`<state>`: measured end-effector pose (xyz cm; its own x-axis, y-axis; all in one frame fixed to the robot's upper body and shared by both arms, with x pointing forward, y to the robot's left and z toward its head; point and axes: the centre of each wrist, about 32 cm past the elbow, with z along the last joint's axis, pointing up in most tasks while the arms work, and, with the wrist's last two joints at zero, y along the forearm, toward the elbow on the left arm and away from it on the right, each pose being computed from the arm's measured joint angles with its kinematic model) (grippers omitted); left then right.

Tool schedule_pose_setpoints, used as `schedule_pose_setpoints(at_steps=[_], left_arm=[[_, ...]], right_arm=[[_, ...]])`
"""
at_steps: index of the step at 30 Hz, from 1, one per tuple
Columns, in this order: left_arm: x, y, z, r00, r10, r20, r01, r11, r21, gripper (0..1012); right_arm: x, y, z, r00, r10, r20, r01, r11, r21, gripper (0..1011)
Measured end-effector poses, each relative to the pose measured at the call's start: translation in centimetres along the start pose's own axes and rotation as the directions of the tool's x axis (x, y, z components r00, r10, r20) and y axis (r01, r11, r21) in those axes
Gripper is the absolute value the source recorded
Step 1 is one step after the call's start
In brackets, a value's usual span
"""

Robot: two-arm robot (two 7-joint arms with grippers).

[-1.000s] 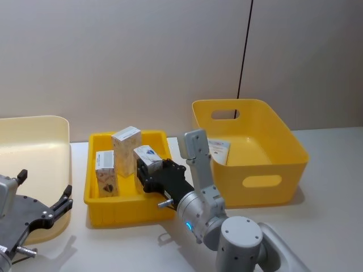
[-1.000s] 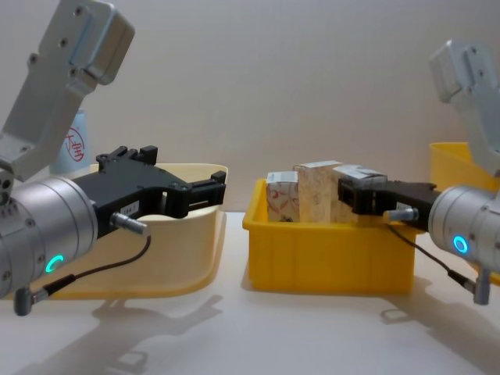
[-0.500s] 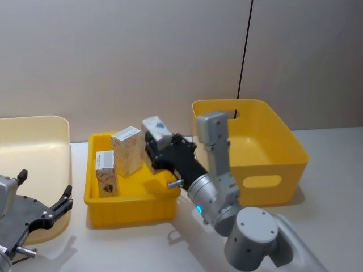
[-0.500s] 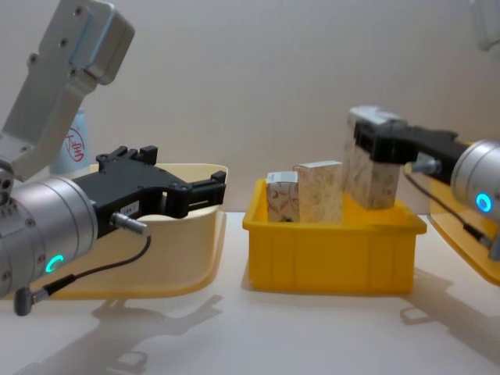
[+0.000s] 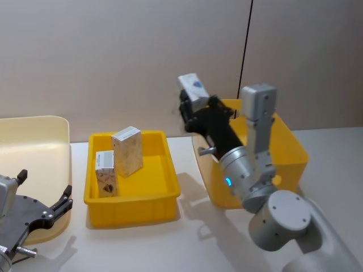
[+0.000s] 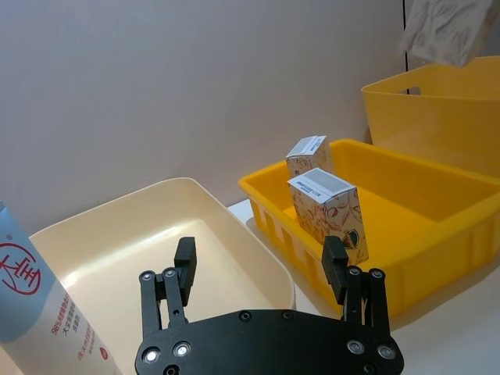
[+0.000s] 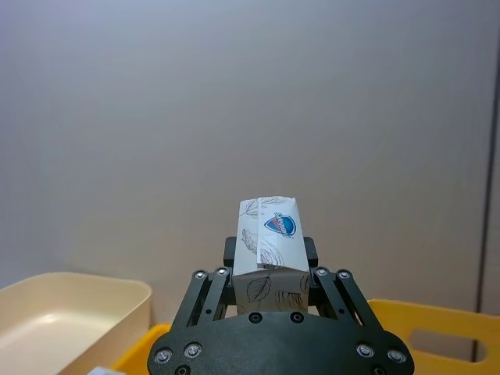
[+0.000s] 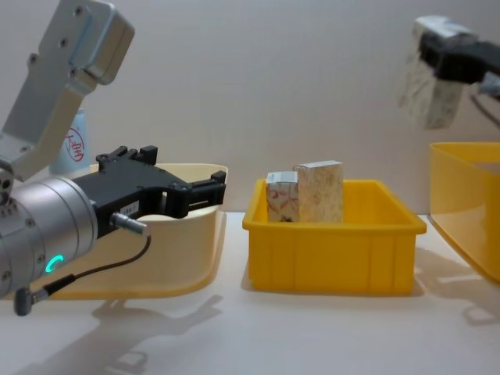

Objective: Bimanual collaborative sorting of washing and personal care products

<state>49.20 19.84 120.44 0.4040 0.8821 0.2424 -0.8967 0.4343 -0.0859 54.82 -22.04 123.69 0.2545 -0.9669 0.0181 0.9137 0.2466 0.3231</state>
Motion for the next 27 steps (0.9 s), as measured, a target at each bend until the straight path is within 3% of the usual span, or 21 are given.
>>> schedule_pose_setpoints(at_steps=[5, 11, 27], left_arm=[[0.0, 0.0, 0.0, 1.0, 0.0, 0.0, 0.0, 1.0, 0.0, 1003], [0.0, 0.0, 0.0, 1.0, 0.0, 0.0, 0.0, 1.0, 0.0, 1003], [0.0, 0.0, 0.0, 1.0, 0.0, 0.0, 0.0, 1.0, 0.0, 1003]], right_arm=[[1.1, -0.6, 1.1, 0.998, -0.062, 0.025, 0.061, 0.998, 0.032, 421], [2.2, -1.5, 2.0, 0.989, -0.142, 0.051, 0.141, 0.99, 0.028, 421], [3.4, -3.5, 3.4, 0.952, -0.286, 0.11, 0.296, 0.95, -0.095, 422]])
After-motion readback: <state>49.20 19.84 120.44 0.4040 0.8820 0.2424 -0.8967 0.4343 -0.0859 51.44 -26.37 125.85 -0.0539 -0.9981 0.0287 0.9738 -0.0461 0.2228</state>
